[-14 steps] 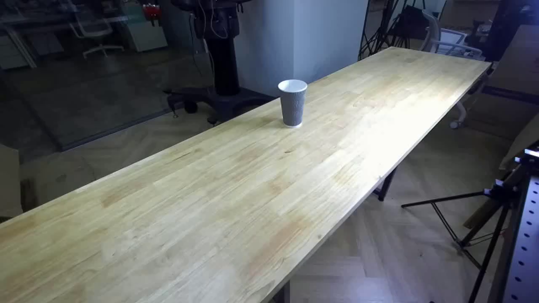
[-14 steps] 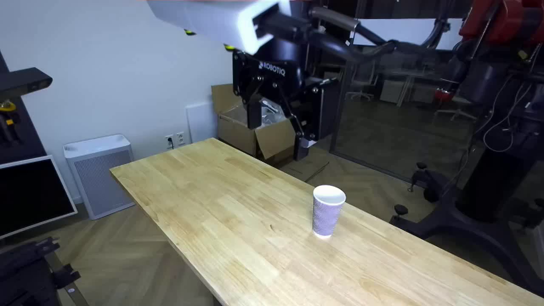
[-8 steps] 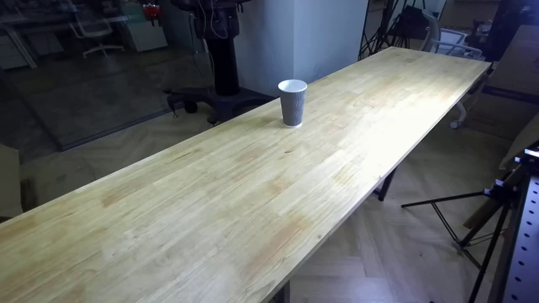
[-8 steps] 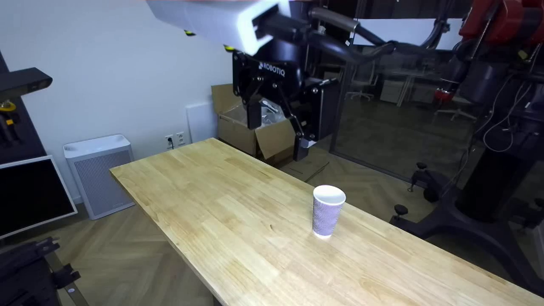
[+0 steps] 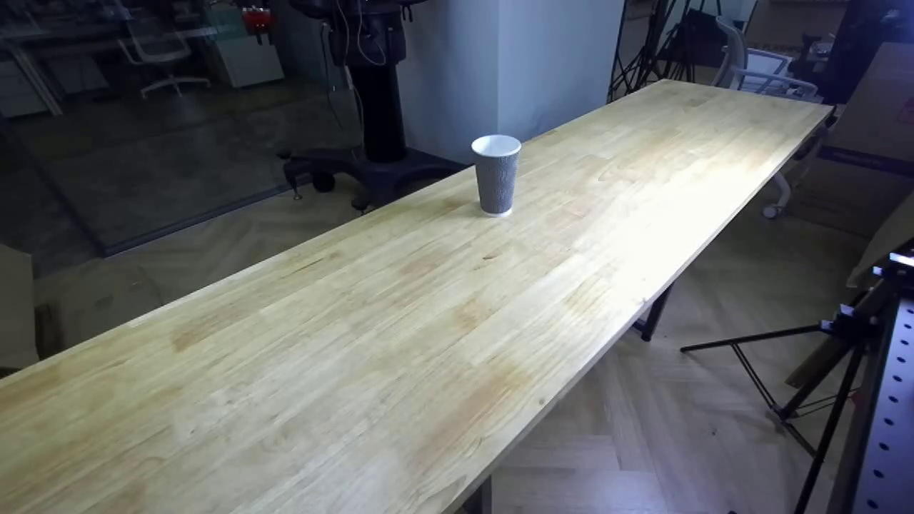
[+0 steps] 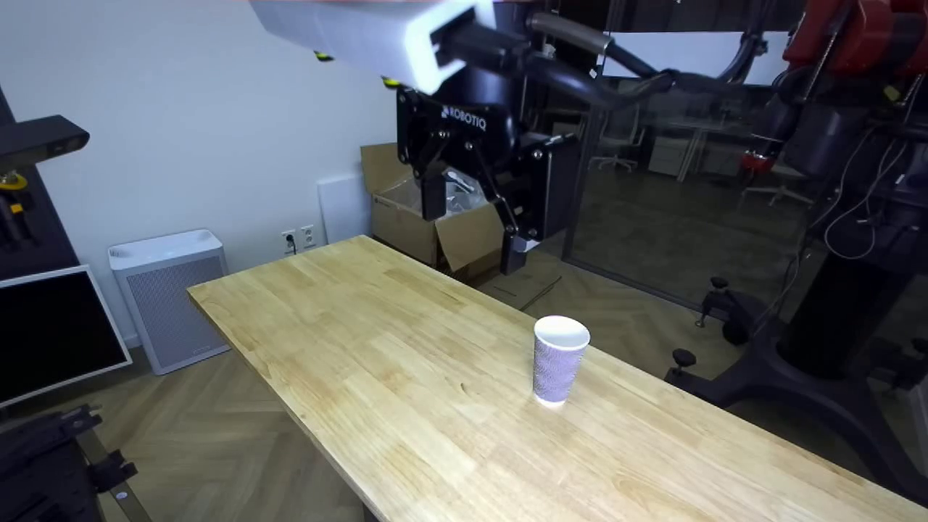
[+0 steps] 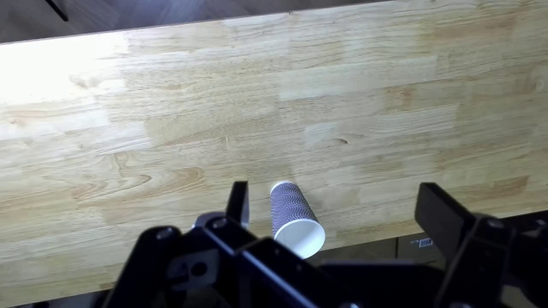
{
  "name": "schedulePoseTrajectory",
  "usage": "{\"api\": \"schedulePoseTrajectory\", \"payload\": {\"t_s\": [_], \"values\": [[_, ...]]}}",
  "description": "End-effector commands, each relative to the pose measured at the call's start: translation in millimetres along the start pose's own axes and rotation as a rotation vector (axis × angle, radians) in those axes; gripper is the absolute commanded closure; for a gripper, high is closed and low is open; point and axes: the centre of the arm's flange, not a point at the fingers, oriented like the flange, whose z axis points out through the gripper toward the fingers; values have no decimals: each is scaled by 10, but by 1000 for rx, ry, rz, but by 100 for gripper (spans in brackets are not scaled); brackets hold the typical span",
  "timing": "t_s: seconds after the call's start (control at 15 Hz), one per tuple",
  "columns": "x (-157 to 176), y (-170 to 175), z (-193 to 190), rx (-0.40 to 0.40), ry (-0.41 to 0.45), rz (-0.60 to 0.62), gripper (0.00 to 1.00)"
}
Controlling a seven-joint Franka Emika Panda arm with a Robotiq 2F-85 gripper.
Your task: Move the grey cup to the front of the table
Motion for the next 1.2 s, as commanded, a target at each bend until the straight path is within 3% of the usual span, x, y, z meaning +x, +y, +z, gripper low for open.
{"api": "schedulePoseTrajectory", "payload": {"t_s": [0.0, 0.33, 0.6, 0.87, 1.13], "values": [[96, 11, 70, -9, -16, 3, 0], [612, 1, 458, -55, -144, -12, 0], [1099, -191, 952, -131, -190, -78, 0], [1546, -450, 1445, -199, -141, -184, 0], [1883, -609, 1793, -183, -88, -269, 0]]}}
